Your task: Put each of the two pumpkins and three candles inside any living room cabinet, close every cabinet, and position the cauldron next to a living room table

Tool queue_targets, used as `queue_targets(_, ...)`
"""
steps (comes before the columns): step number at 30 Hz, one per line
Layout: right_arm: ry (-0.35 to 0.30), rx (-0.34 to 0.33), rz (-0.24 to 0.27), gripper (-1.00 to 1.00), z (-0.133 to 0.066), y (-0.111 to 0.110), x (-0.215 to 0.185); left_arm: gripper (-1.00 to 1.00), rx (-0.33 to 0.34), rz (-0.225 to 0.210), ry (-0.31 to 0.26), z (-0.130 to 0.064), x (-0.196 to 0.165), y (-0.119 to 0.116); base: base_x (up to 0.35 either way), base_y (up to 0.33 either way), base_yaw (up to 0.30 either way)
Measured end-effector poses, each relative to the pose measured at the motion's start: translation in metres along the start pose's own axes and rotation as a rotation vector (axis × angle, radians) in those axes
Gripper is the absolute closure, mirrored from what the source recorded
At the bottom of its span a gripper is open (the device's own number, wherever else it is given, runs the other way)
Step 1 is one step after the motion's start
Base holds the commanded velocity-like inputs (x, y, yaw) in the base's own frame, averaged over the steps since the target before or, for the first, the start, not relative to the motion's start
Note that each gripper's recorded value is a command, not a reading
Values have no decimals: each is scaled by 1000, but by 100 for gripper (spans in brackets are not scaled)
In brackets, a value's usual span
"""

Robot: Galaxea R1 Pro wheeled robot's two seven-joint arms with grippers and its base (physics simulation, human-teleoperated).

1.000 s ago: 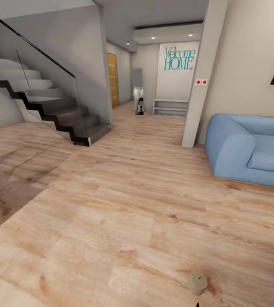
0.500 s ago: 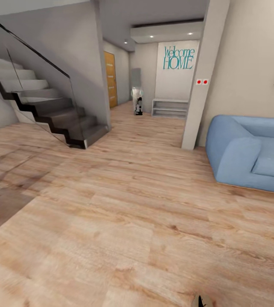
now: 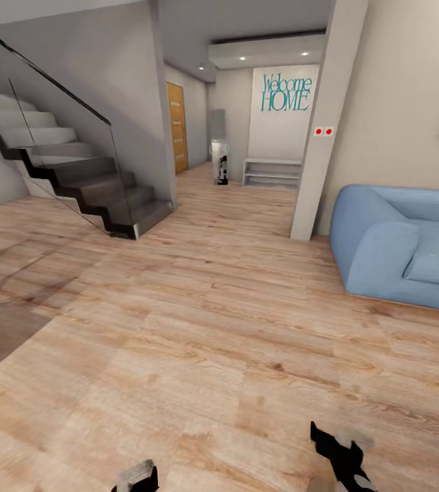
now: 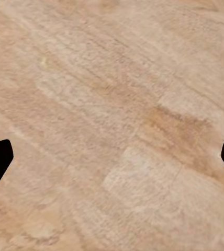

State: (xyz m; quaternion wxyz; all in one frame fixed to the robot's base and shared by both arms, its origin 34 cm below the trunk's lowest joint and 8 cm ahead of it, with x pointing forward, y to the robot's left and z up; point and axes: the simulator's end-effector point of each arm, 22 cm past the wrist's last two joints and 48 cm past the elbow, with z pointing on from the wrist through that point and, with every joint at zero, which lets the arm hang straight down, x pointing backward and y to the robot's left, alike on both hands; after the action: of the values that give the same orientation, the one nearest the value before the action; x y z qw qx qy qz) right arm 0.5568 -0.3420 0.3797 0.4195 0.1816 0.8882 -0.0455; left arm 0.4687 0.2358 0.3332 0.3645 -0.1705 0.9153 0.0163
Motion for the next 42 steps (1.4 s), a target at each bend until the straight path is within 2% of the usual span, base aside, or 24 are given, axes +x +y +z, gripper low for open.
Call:
queue_targets(5, 60, 31, 6, -100, 17, 5, -26, -100, 40, -2, 91, 26, -41, -47, 0, 0, 0)
queue_targets(8, 134, 67, 5, -100, 27, 10, -43, -100, 80, 11, 167, 39, -74, -84, 0, 0, 0)
queue_targets(10, 178, 85, 4, -100, 33, 14, -58, -100, 102, 25, 219, 43, -94, -102, 0, 0, 0)
queue_targets(14, 251, 116, -5, -100, 40, 11, -85, -100, 133, 44, 288, 45, -122, -125, 0, 0, 0)
queue_targets(15, 301, 126, -14, -100, 41, 12, -99, -100, 146, 52, 305, 45, -136, -134, 0, 0, 0)
queue_targets(16, 399, 127, -31, -100, 38, 18, -113, -100, 157, 56, 309, 45, -153, -142, 0, 0, 0)
queue_targets(17, 442, 124, -38, -100, 35, 20, -113, -100, 159, 55, 309, 45, -158, -143, 0, 0, 0)
queue_targets(19, 483, 120, -47, -100, 32, 23, -110, -100, 162, 42, 311, 45, -161, -145, 0, 0, 0)
queue_targets(20, 514, 110, -47, -100, 29, 28, -108, -100, 171, -30, 320, 44, -162, -152, 0, 0, 0)
queue_targets(22, 504, 108, -44, -100, 30, 29, -109, -100, 176, -42, 321, 43, -162, -155, 0, 0, 0)
queue_targets(23, 459, 105, -35, -100, 34, 33, -116, -100, 194, -56, 259, 41, -171, -175, 0, 0, 0)
queue_targets(24, 447, 105, -33, -100, 36, 34, -117, -100, 188, -60, 206, 42, -180, -179, 0, 0, 0)
queue_targets(25, 440, 105, -32, -100, 36, 34, -119, -100, 158, -57, 154, 45, -191, -173, 0, 0, 0)
queue_targets(26, 433, 105, -31, -100, 37, 34, -120, -100, 51, -13, 97, 48, -200, -152, 0, 0, 0)
queue_targets(27, 431, 105, -31, -100, 37, 34, -120, -100, -20, 14, 91, 45, -196, -141, 0, 0, 0)
queue_targets(30, 429, 106, -32, -100, 37, 34, -121, -100, -133, 77, 111, 32, -176, -132, 0, 0, 0)
queue_targets(32, 428, 107, -34, -100, 37, 34, -121, -100, -200, 145, 121, 15, -159, -134, 0, 0, 0)
queue_targets(35, 427, 108, -35, -100, 37, 33, -121, -100, -216, 193, 75, -2, -154, -147, 0, 0, 0)
queue_targets(36, 427, 108, -35, -100, 37, 33, -121, -100, -203, 211, 52, -10, -151, -158, 0, 0, 0)
queue_targets(38, 427, 109, -36, -100, 37, 33, -121, -100, -164, 230, 45, -27, -141, -179, 0, 0, 0)
queue_targets(39, 428, 109, -36, -100, 37, 33, -120, -100, -132, 225, 62, -38, -131, -194, 0, 0, 0)
queue_targets(40, 428, 109, -37, -100, 37, 33, -120, -100, -80, 182, 114, -56, -118, -215, 0, 0, 0)
queue_targets(41, 428, 110, -37, -100, 37, 33, -120, -100, -60, 140, 158, -62, -116, -216, 0, 0, 0)
queue_targets(42, 428, 110, -37, -100, 37, 33, -120, -100, -52, 119, 181, -64, -117, -215, 0, 0, 0)
